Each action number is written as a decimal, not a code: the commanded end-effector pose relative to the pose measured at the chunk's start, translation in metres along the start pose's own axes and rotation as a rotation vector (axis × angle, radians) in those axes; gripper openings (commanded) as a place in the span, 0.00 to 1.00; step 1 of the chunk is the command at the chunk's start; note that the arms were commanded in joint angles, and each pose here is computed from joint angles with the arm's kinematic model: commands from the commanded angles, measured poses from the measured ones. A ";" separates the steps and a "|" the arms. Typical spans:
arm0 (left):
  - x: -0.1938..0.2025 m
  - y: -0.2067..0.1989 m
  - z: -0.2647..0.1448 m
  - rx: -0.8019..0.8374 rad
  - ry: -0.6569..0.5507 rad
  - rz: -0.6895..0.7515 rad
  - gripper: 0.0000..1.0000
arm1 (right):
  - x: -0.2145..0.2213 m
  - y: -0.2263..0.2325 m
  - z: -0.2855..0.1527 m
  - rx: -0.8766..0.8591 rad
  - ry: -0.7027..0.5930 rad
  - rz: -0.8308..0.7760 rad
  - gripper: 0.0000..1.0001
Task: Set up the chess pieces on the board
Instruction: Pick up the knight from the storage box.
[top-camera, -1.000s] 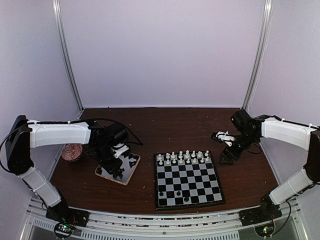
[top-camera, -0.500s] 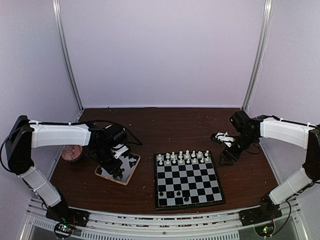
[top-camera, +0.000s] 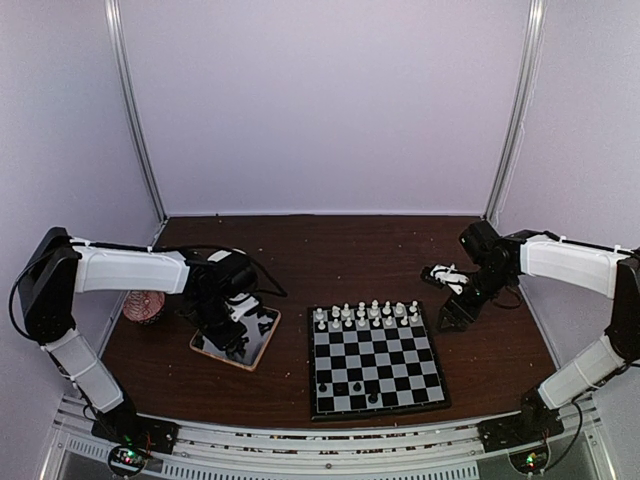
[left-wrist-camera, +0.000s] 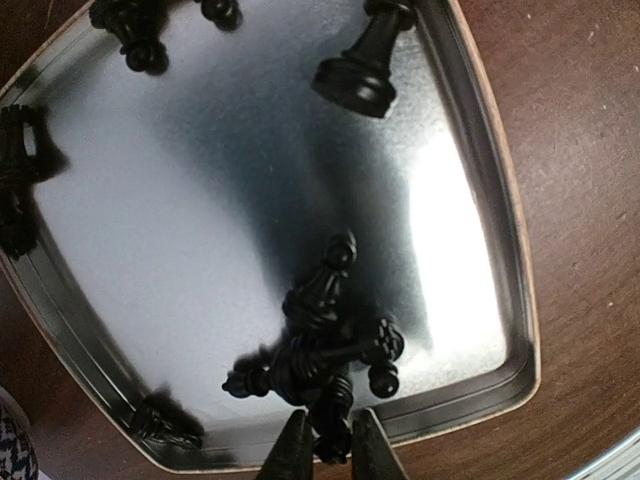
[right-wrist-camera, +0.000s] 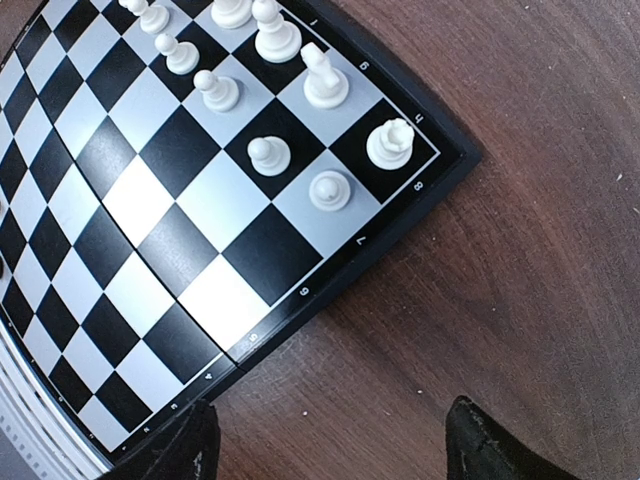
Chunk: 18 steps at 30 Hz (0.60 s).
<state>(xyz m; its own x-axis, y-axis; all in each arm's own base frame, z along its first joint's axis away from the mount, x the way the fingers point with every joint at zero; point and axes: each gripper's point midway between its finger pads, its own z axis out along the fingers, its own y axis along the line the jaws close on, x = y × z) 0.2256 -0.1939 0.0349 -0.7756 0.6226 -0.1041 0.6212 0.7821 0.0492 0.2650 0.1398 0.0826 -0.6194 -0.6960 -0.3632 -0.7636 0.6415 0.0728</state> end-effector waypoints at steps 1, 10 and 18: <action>0.004 0.003 0.005 -0.003 0.011 0.000 0.12 | -0.004 -0.002 -0.001 -0.004 -0.003 -0.005 0.78; 0.007 0.004 0.005 -0.011 0.017 0.002 0.15 | -0.004 -0.002 0.000 -0.007 0.002 -0.005 0.78; 0.007 0.006 0.004 -0.022 0.020 0.001 0.10 | -0.004 -0.002 0.000 -0.010 0.002 -0.004 0.78</action>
<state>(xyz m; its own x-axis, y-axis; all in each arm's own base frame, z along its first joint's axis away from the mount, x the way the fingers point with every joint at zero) 0.2225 -0.1882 0.0307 -0.7763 0.6244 -0.0869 0.6213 0.7811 0.0619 0.2646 0.1398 0.0785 -0.6247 -0.6979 -0.3504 -0.7626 0.6417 0.0815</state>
